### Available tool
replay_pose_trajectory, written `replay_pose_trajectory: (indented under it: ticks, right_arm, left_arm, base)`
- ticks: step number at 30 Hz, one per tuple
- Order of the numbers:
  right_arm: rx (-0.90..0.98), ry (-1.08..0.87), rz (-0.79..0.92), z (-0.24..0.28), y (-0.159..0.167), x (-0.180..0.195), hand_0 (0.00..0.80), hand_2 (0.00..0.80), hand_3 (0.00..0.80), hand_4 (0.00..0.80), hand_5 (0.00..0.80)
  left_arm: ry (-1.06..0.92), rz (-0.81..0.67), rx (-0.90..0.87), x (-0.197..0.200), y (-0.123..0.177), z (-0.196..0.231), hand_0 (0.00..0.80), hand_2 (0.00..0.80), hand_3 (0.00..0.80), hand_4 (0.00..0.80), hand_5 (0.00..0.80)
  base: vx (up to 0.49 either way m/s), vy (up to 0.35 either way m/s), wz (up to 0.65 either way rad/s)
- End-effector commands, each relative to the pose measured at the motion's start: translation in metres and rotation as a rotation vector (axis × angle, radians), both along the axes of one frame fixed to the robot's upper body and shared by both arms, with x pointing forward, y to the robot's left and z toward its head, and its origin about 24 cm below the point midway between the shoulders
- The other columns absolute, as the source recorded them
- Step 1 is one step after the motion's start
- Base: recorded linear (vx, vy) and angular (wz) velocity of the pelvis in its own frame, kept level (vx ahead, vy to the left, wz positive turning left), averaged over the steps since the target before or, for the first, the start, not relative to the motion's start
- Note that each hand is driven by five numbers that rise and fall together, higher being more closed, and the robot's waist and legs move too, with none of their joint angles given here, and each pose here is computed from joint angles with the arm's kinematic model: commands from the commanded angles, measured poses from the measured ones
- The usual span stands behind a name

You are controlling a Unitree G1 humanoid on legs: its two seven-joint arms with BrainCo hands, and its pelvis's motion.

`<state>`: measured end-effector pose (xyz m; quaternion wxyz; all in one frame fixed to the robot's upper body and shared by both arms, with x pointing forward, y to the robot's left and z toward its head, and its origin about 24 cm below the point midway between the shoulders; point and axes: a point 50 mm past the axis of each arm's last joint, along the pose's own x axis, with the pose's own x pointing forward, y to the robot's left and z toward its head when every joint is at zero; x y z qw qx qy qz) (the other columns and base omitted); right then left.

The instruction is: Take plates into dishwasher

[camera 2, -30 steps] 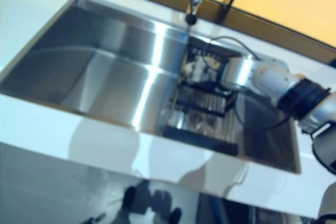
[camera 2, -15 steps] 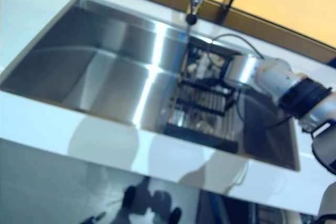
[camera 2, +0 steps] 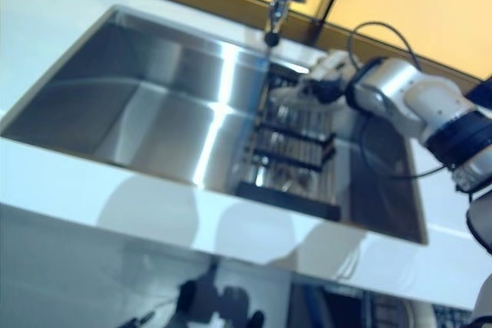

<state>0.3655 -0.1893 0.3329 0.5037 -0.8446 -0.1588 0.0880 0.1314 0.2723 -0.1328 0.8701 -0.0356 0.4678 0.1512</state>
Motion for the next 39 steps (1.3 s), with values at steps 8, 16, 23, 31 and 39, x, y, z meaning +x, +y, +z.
replay_pose_trajectory:
  ticks: [8,16,23,31,39]
  right_arm:
    - [0.342,0.003,-0.154,0.001,-0.059,-0.004,0.800,0.800,0.800,0.800,0.800]
    - [0.407,0.025,-0.165,-0.003,-0.069,-0.006,0.800,0.800,0.800,0.800,0.800]
    - [0.499,0.069,-0.098,-0.024,-0.055,-0.006,0.000,0.000,0.000,0.000,0.000]
    - [0.485,0.070,-0.052,-0.051,-0.041,-0.004,0.000,0.000,0.000,0.000,0.000]
    - [0.445,0.035,-0.024,-0.057,-0.026,0.000,0.000,0.000,0.000,0.000,0.000]
  left_arm:
    - [0.103,-0.040,0.053,-0.035,0.007,-0.009,0.000,0.000,0.000,0.000,0.000]
    - [0.125,-0.051,0.061,-0.043,0.008,-0.010,0.000,0.000,0.000,0.000,0.000]
    - [0.115,-0.043,0.054,-0.040,0.007,-0.010,0.000,0.000,0.000,0.000,0.000]
    - [0.098,-0.046,0.043,-0.035,0.002,-0.011,0.000,0.000,0.000,0.000,0.000]
    - [0.072,-0.046,0.039,-0.026,-0.001,-0.010,0.000,0.000,0.000,0.000,0.000]
  base:
    - [0.060,-0.011,-0.09]
    - [0.039,-0.015,-0.08]
    - [0.006,-0.003,-0.02]
    - [-0.010,0.003,0.00]
    - [-0.036,-0.001,0.01]
